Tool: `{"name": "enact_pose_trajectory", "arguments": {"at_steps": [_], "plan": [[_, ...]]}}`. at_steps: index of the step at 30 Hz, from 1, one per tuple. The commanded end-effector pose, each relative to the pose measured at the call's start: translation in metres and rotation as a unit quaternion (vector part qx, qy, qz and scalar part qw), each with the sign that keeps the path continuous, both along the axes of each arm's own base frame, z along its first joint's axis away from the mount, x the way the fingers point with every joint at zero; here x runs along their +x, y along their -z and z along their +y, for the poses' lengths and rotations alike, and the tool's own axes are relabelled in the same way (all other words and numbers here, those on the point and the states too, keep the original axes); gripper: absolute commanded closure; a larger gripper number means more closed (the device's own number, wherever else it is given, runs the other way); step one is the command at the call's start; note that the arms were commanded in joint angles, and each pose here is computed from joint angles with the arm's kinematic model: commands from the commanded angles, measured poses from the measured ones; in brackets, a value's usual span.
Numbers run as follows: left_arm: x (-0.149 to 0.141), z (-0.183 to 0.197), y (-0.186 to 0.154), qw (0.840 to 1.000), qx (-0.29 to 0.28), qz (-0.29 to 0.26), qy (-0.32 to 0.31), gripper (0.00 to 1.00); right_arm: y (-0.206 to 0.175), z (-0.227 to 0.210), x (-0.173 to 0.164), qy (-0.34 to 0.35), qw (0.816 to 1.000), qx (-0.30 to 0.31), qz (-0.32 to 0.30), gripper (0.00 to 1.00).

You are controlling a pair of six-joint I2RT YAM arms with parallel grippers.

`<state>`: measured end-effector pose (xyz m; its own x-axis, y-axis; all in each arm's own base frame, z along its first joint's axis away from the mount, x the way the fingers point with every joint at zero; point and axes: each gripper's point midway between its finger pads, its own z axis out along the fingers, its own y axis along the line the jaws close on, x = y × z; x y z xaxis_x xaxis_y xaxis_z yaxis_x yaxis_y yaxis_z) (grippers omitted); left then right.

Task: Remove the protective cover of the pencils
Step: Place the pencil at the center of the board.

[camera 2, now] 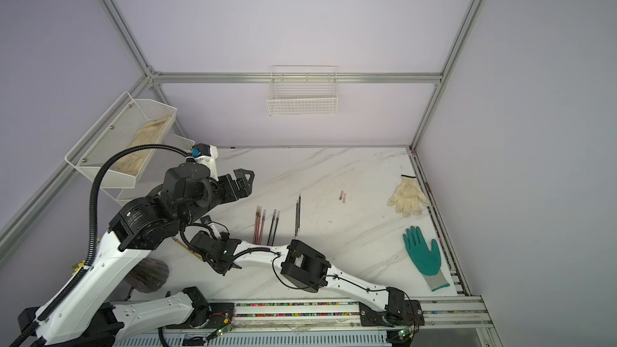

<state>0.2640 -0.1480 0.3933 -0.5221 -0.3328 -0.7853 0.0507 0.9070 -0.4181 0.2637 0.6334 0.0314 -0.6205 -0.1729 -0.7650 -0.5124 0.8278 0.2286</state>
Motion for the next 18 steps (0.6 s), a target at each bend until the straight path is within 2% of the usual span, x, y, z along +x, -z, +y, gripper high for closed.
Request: {"name": "enact_pose_trajectory", "arguments": {"at_steps": [1, 8, 13, 18], "plan": [[-0.003, 0.007, -0.003, 1.0, 0.001, -0.011, -0.004, 0.0, 0.038, -0.052, 0.008, 0.077, 0.994, -0.074, 0.032, 0.96], [-0.006, 0.009, -0.006, 1.0, -0.003, -0.014, -0.002, 0.0, 0.044, -0.078, 0.007, 0.159, 0.982, -0.078, 0.066, 0.98], [-0.01, 0.012, -0.008, 1.0, -0.008, -0.016, -0.003, 0.0, 0.035, -0.097, 0.006, 0.213, 0.973, -0.052, 0.079, 1.0], [-0.013, 0.014, -0.009, 1.0, -0.011, -0.017, -0.004, 0.0, 0.002, -0.095, 0.016, 0.205, 0.977, -0.041, 0.035, 0.86]]}}
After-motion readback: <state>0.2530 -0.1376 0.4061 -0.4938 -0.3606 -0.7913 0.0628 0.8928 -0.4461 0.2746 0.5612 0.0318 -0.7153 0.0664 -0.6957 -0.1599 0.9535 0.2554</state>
